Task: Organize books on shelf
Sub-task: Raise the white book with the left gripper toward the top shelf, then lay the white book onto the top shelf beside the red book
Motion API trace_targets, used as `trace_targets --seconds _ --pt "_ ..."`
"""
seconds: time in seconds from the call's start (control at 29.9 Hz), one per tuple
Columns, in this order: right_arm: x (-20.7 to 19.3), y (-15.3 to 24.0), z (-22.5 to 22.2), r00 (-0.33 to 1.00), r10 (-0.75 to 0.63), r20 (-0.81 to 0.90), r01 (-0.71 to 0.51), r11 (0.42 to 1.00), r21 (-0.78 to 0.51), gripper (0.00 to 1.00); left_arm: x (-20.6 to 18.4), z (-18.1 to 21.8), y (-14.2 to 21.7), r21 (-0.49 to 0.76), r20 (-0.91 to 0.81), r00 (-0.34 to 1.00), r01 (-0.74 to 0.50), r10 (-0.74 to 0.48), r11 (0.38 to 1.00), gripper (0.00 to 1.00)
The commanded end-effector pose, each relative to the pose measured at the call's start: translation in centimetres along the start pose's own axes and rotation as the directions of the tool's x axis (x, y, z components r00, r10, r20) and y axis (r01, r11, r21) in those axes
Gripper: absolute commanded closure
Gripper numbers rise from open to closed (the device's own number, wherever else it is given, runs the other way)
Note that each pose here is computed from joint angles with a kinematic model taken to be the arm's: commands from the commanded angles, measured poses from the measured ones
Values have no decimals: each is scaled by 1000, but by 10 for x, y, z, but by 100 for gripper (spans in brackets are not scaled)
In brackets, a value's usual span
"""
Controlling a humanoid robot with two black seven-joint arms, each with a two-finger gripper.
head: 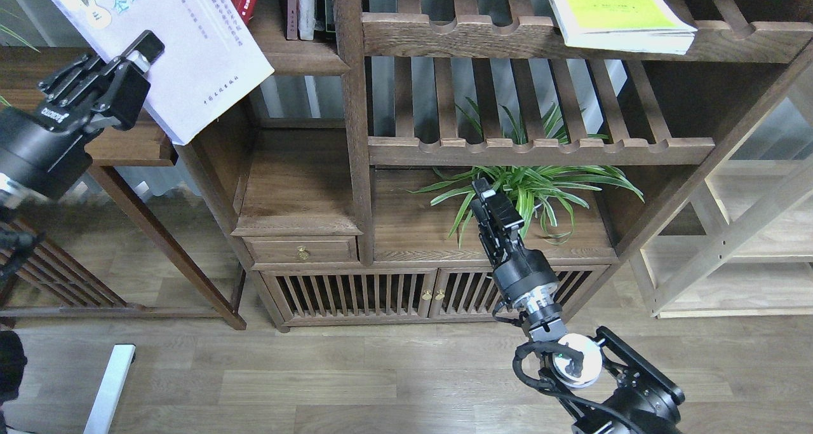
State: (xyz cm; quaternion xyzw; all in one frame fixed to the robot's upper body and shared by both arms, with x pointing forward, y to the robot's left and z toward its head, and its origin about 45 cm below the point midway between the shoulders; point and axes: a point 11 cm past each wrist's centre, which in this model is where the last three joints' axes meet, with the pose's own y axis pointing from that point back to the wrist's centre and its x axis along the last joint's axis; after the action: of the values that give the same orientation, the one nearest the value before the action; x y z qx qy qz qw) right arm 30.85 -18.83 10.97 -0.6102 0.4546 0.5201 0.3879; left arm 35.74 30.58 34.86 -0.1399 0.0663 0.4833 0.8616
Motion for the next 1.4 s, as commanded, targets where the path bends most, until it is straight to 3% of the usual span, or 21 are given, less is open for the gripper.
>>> trace_targets --seconds 0.0,0.33,0.64,0.9,1.37 --pt "-1 -1 -8 1000 -4 0 4 1000 22 41 8 6 -16 -1 3 1000 -5 5 1000 100" --pt "-1 3 -28 1000 -16 -14 17 998 60 41 25 4 -45 60 45 999 -32 29 998 100" --pt "-1 7 -38 999 -27 -29 29 997 70 41 12 28 -64 15 129 991 29 -30 999 100" --pt "0 8 -39 999 -25 -28 27 997 74 41 0 21 -42 80 155 987 30 -42 996 100" --pt "0 8 -39 999 -24 -27 26 997 72 41 1 62 -12 -29 237 971 -2 9 1000 100"
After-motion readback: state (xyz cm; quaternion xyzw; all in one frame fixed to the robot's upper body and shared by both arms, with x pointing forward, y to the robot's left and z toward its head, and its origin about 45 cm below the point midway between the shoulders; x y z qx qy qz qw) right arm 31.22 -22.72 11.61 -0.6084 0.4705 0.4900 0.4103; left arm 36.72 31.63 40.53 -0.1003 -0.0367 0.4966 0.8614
